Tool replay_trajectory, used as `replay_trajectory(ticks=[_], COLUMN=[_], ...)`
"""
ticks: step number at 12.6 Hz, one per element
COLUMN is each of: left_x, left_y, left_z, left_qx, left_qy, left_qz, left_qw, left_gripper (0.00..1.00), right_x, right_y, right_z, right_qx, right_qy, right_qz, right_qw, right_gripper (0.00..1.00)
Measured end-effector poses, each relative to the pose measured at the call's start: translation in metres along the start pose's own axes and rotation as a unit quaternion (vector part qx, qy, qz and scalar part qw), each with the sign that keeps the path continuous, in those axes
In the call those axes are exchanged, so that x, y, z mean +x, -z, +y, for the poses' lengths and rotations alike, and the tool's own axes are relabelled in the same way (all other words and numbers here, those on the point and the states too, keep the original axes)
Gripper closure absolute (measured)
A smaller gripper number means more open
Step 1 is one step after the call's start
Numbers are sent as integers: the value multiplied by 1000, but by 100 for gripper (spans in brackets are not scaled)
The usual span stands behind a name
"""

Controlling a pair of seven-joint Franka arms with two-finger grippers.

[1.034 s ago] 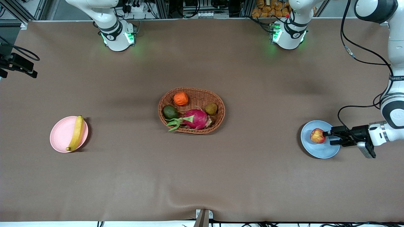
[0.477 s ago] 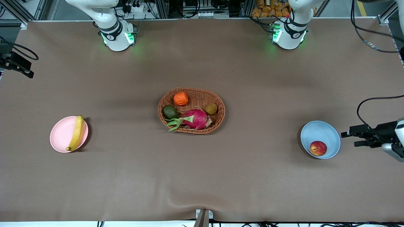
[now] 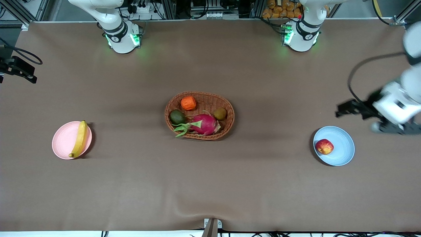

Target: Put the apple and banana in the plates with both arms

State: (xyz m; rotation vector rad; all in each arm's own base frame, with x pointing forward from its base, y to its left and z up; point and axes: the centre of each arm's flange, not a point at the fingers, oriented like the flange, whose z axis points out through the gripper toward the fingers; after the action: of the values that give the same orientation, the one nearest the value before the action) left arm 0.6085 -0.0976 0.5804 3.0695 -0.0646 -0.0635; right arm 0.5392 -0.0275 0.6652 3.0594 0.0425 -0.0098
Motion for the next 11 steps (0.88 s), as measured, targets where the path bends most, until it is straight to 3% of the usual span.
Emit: replay_trajectory(ticks=[5,11], left_x=[-35,-84], left_y=[46,87], left_z=[17,8], left_qx=[27,37], left_qy=[1,10], left_qz=[17,8], left_qw=[999,999], left_gripper=[0,0], right_x=[0,0], right_y=[0,-2], right_z=[0,0], right_qx=[47,51], right_qy=[-18,-20], right_qz=[4,2], right_qw=[999,999], right_gripper=[0,0])
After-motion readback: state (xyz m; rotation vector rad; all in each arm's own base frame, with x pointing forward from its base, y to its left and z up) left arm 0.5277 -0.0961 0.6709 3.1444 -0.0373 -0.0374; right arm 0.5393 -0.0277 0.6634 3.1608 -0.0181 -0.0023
